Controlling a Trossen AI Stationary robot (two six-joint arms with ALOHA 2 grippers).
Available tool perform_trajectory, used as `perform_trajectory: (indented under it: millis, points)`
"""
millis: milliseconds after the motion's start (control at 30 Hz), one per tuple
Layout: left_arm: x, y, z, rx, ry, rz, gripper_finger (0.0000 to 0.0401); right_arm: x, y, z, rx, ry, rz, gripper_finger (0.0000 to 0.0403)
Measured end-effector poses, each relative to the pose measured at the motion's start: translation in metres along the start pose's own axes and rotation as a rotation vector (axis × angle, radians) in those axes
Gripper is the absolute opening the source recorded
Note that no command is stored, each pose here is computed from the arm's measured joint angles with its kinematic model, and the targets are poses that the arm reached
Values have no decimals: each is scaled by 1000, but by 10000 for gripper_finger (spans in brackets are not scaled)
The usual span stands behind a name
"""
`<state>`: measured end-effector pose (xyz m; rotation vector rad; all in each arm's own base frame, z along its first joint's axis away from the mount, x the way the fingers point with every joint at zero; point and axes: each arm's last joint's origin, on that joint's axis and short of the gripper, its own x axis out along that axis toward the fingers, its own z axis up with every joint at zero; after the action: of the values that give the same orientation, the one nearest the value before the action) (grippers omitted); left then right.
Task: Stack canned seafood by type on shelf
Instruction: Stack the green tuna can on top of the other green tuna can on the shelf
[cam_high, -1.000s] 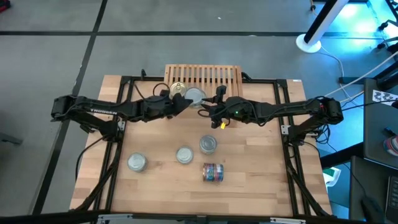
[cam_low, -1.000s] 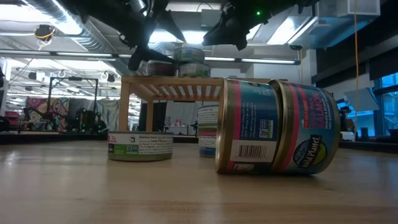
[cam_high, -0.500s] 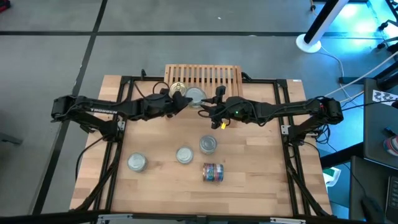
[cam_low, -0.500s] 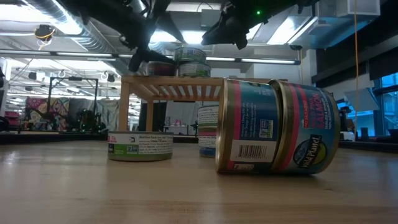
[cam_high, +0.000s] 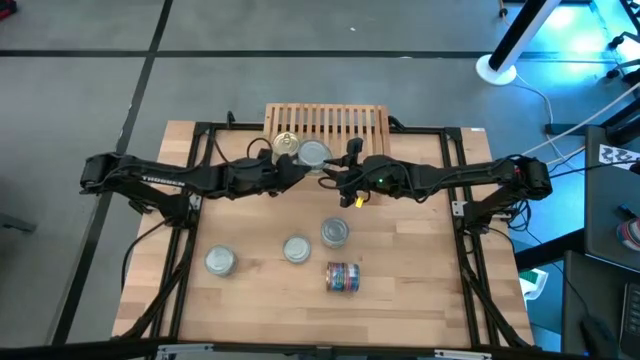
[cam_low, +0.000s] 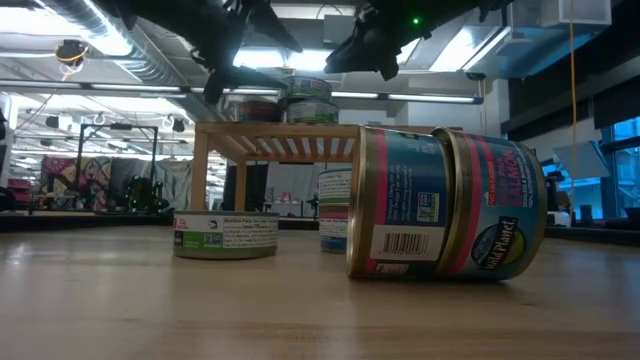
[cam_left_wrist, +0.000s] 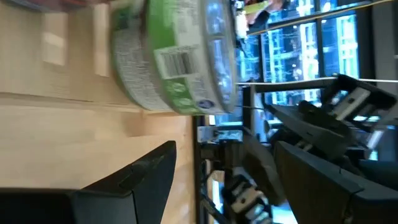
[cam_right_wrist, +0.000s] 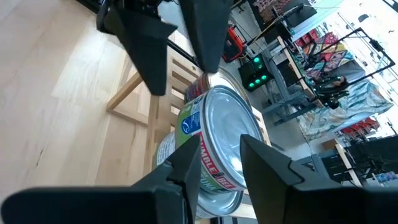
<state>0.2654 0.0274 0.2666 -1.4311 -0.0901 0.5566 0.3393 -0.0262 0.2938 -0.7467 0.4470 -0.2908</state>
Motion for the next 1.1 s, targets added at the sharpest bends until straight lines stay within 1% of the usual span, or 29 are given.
perform_trajectory:
  millis: [200, 600, 933, 1100]
  points:
    - [-6, -7, 4, 26, -25, -40, 265, 0, 0, 0, 1, -2, -1, 115]
    - [0, -4, 22, 52, -113, -7, 265, 0, 0, 0, 1, -3, -1, 115]
    - [3, -2, 30, 67, -142, 5, 265, 0, 0, 1, 3, -6, -3, 115]
    - [8, 0, 29, 64, -154, 8, 265, 0, 0, 1, 3, -7, -4, 115]
